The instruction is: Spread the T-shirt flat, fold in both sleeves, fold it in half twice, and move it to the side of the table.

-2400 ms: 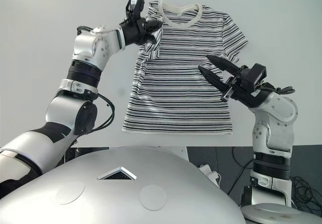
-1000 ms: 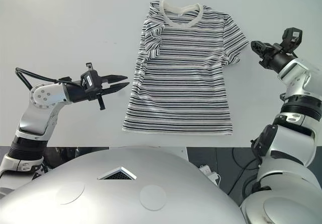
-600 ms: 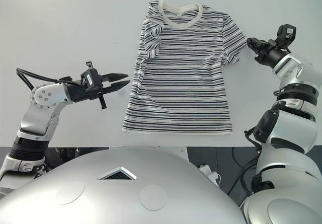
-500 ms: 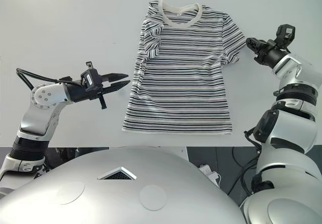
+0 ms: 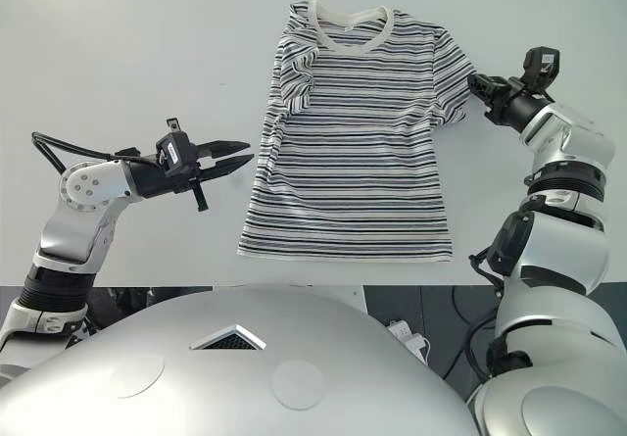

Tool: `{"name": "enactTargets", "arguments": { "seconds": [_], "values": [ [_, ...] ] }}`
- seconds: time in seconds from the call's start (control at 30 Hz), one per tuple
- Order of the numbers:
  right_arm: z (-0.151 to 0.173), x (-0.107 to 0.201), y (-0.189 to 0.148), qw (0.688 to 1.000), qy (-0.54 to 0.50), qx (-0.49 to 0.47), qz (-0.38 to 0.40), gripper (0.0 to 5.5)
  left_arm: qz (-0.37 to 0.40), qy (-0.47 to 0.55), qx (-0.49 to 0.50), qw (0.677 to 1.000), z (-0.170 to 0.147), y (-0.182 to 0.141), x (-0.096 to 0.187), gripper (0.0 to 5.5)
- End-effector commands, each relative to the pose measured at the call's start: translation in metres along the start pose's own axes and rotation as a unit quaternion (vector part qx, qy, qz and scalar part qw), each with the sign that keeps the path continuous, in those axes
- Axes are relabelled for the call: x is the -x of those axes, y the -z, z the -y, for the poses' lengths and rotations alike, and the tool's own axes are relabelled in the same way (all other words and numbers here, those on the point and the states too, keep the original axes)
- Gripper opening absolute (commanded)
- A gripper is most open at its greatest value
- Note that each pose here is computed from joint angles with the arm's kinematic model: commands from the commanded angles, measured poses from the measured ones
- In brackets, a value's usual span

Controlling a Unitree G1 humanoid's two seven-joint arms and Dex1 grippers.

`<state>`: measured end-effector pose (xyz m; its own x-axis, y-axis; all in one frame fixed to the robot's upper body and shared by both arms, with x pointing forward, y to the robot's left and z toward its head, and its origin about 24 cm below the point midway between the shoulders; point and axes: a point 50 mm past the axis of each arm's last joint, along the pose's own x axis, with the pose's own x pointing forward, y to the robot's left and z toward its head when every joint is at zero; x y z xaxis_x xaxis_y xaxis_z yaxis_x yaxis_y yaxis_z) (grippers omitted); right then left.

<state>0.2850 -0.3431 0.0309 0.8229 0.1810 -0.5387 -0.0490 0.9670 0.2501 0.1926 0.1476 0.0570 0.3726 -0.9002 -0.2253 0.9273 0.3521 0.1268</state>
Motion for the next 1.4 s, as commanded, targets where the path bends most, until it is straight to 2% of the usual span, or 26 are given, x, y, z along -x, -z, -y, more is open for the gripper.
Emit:
{"name": "enactTargets", "arguments": {
  "seconds": [0.03,0.27,0.57,1.07,1.4],
  "values": [
    [-0.007,-0.004,-0.008,1.0,-0.013,0.019,0.011,1.25,-0.006,-0.004,-0.005,1.0,-0.003,-0.002,-0.001,0.76],
    [-0.007,-0.003,-0.006,0.999,-0.021,0.024,0.011,0.03,-0.007,-0.008,-0.004,1.0,-0.004,-0.001,-0.001,0.76],
    [-0.015,-0.004,-0.008,0.998,-0.041,0.036,0.022,0.03,-0.009,-0.007,-0.002,1.0,-0.004,-0.001,-0.001,0.76],
    [-0.086,-0.01,-0.012,0.985,-0.108,0.132,0.031,0.03,-0.008,0.003,-0.003,1.0,-0.002,0.0,-0.009,0.76],
    [-0.115,-0.022,-0.003,0.976,-0.112,0.186,0.018,0.03,-0.006,0.003,0.002,1.0,0.0,0.001,-0.013,0.76]
  ]
}}
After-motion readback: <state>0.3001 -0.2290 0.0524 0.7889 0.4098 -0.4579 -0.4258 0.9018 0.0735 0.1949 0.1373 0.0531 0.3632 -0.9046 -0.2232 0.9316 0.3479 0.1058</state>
